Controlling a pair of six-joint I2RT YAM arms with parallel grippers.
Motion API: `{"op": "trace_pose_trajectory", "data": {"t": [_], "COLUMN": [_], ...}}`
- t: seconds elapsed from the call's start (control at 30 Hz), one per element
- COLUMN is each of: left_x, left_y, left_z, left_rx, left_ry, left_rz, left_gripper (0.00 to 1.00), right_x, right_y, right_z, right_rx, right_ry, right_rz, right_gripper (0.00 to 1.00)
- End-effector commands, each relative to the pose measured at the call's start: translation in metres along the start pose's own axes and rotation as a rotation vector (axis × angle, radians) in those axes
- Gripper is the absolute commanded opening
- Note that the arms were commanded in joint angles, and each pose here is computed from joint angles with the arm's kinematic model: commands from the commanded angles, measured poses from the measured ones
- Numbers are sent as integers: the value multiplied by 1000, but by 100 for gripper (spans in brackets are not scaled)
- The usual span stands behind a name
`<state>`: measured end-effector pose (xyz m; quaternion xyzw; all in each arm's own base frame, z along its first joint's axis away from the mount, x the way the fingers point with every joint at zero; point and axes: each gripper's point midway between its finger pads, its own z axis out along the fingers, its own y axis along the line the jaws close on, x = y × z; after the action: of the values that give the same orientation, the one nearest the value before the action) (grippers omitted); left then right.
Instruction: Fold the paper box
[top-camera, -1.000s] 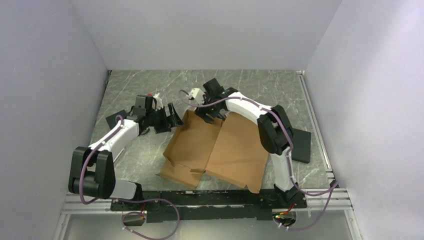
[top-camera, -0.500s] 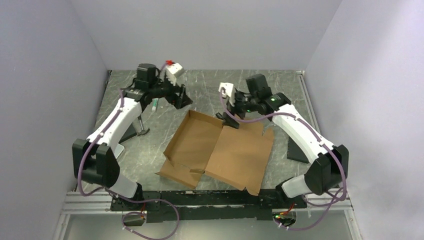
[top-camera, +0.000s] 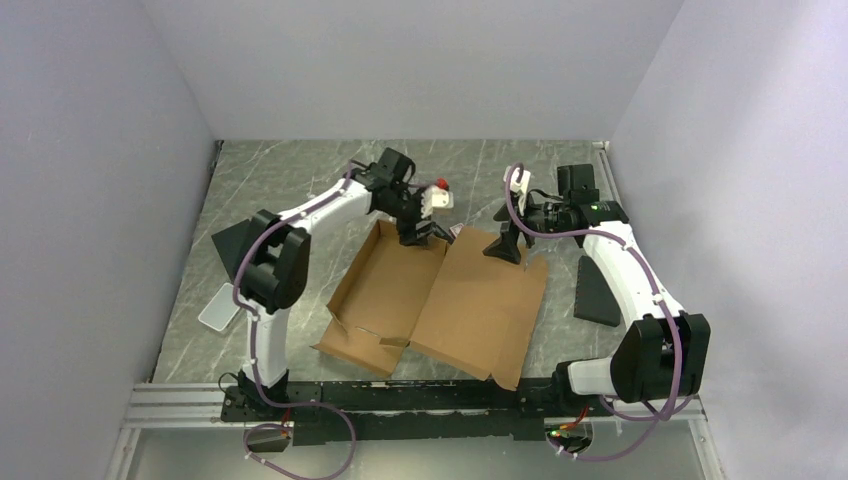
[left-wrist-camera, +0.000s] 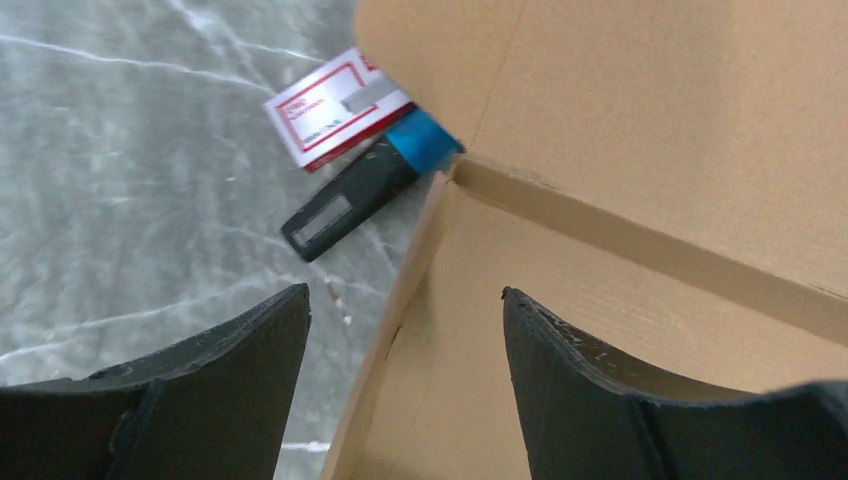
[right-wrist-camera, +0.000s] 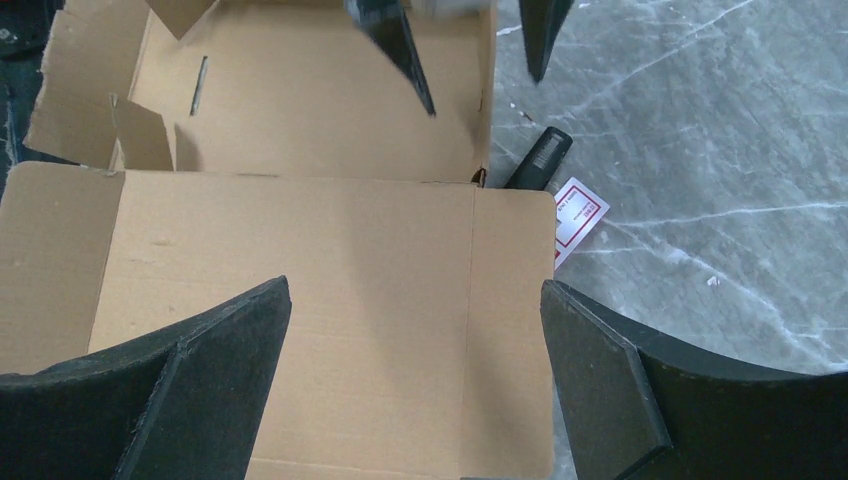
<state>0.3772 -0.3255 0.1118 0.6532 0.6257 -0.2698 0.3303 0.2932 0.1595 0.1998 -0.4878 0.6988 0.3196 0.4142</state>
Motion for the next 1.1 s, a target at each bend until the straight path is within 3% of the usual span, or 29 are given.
{"op": "trace_pose_trajectory", "data": {"t": [0.0, 0.13, 0.23, 0.47, 0.67, 0.87, 1.07], "left_x": [2, 14, 22, 40, 35, 9, -8], "left_y": [-3, -4, -3, 1, 13, 10, 6], "left_z": [15, 27, 32, 39, 27, -12, -57], "left_rx": [29, 25, 18, -17, -94, -202, -340], "left_ry": [63, 117, 159, 235, 258, 213, 139], "left_rz": [108, 135, 147, 193, 219, 219, 69], "left_gripper": [73, 66, 54, 44, 2, 0, 0], "right_x": [-17, -16, -15, -12, -15, -21, -31], "right_y": [2, 0, -1, -2, -1, 7, 15], "right_z": [-6, -6, -6, -6, -10, -16, -27], "right_rx": [-23, -19, -17, -17, -19, -38, -48], "right_ry": [-75, -75, -73, -67, -78, -94, -106], "right_rz": [-60, -57, -54, -41, -44, -77, -109], "right_gripper": [99, 99, 99, 99, 99, 99, 99]}}
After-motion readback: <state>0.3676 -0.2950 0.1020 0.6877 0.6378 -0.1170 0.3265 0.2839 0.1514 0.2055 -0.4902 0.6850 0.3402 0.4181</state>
